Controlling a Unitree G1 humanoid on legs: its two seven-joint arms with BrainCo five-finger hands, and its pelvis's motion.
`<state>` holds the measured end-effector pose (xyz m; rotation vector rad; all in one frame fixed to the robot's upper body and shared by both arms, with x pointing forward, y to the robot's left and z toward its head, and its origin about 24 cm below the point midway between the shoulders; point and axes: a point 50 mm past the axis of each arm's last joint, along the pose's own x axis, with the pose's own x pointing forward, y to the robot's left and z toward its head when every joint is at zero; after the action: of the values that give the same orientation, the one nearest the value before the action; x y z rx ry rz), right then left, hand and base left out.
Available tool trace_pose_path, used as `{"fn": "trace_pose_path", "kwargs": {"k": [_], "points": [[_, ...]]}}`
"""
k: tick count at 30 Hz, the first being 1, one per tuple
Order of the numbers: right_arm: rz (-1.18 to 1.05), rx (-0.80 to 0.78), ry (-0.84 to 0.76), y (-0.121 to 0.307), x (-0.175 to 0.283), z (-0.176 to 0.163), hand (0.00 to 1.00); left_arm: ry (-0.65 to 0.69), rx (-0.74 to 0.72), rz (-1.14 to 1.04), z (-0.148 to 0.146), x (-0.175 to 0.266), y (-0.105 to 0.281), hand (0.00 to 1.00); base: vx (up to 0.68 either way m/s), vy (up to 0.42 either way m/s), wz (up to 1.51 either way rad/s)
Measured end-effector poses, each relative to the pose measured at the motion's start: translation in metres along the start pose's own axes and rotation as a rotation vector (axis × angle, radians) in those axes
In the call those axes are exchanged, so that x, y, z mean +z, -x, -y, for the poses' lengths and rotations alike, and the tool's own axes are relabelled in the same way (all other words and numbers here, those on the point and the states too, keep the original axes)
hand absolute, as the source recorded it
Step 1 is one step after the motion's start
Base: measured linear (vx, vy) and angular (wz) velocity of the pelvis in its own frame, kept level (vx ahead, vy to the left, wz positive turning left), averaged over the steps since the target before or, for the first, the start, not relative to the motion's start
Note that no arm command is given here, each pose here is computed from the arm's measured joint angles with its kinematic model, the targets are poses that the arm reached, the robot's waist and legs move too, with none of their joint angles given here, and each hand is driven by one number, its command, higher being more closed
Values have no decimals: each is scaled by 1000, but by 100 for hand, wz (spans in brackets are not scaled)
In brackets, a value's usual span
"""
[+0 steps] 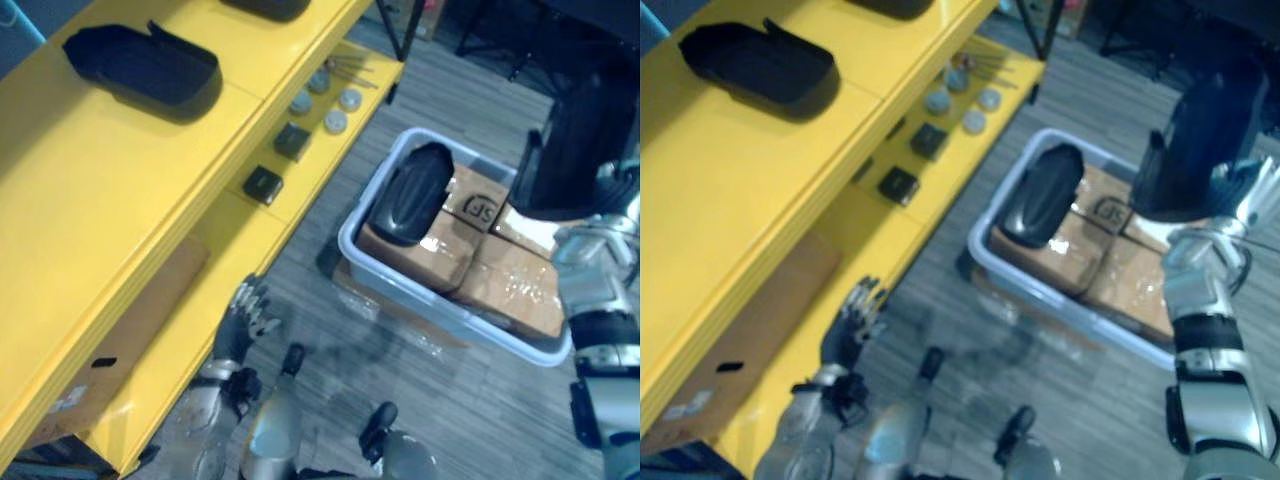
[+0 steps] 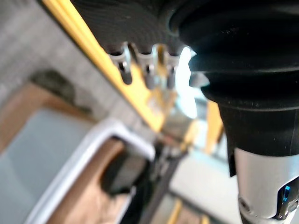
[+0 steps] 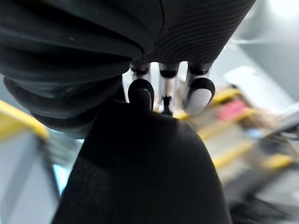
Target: Walk over and take plastic housings, then place them on the shelf
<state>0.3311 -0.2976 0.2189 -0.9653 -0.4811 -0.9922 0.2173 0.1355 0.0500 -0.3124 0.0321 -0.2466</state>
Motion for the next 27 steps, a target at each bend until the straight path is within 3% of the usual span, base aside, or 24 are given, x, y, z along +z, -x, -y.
{"fn": "trace_pose_path", "kwargs": {"k": [6, 14, 27], "points": [[213, -1, -125, 24, 41, -3, 100, -96, -84, -76, 11, -5, -28, 0, 12, -5, -32], [367, 87, -282, 71, 66, -7, 100, -127, 17, -205, 0, -20, -67, 0, -40, -32, -35], [511, 301, -410, 118, 93, -23, 100, 256, -17, -223, 24, -33, -82, 0, -14, -18, -4]]}}
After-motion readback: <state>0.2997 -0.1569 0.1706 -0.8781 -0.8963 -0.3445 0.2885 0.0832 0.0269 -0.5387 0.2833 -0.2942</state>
